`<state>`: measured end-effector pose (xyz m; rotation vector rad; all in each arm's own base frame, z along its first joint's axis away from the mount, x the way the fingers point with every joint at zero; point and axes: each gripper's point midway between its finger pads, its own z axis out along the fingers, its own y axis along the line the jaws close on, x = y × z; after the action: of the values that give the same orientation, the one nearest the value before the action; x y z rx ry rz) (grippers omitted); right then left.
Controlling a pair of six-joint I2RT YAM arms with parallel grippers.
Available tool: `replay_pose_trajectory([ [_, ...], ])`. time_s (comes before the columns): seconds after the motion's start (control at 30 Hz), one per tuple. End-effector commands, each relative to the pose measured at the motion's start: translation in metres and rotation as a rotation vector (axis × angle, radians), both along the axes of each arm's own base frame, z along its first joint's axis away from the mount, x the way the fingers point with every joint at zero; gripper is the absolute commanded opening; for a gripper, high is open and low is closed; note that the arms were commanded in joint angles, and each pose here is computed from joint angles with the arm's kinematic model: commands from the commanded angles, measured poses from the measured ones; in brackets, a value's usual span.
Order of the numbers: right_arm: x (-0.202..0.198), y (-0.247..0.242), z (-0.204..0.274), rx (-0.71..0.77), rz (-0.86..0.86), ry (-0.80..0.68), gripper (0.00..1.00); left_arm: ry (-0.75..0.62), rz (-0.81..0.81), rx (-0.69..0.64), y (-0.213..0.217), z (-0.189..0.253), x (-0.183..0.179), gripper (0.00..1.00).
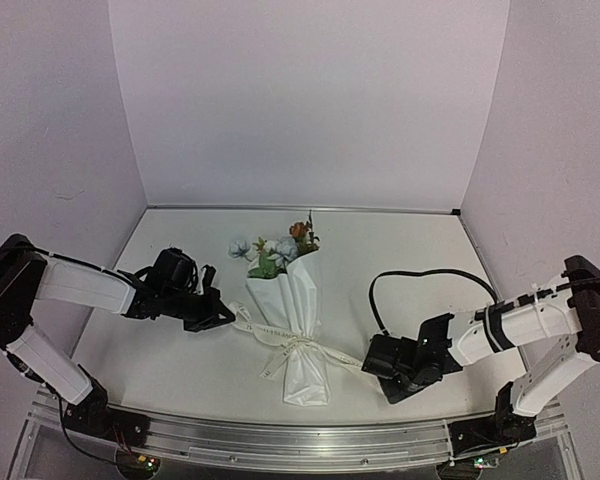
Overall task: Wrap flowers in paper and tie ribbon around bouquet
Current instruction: Tie the half-tied ribbon at the center of the board.
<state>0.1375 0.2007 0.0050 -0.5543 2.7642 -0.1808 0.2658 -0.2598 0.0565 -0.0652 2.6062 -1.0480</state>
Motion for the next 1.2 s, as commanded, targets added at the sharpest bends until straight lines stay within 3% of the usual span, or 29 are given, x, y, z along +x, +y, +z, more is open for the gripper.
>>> replay_pose_trajectory([
  [0.0,0.002,0.038,0.026,0.088,0.122,-0.015,0.28,-0.036,-0.042,-0.016,-0.004,0.010,0.003,0.00],
  [0.13,0.007,0.060,0.064,0.183,0.231,-0.055,0.47,-0.041,-0.064,-0.024,-0.007,0.013,0.003,0.00],
  [0.23,0.015,0.069,0.092,0.231,0.287,-0.088,0.54,-0.042,-0.077,-0.027,-0.010,0.014,0.004,0.00],
  [0.4,0.051,0.058,0.093,0.230,0.232,-0.033,0.55,-0.052,-0.088,-0.026,-0.012,0.016,0.006,0.00],
  [0.63,0.082,0.073,0.051,0.221,0.320,0.060,0.58,-0.048,-0.099,-0.032,-0.015,0.017,0.007,0.00],
  [0.83,0.067,0.089,0.038,0.295,0.361,0.150,0.56,-0.046,-0.100,-0.033,-0.014,0.017,0.005,0.00],
  [1.17,0.039,0.111,0.037,0.296,0.423,0.148,0.56,-0.044,-0.101,-0.044,-0.016,0.018,0.006,0.00],
])
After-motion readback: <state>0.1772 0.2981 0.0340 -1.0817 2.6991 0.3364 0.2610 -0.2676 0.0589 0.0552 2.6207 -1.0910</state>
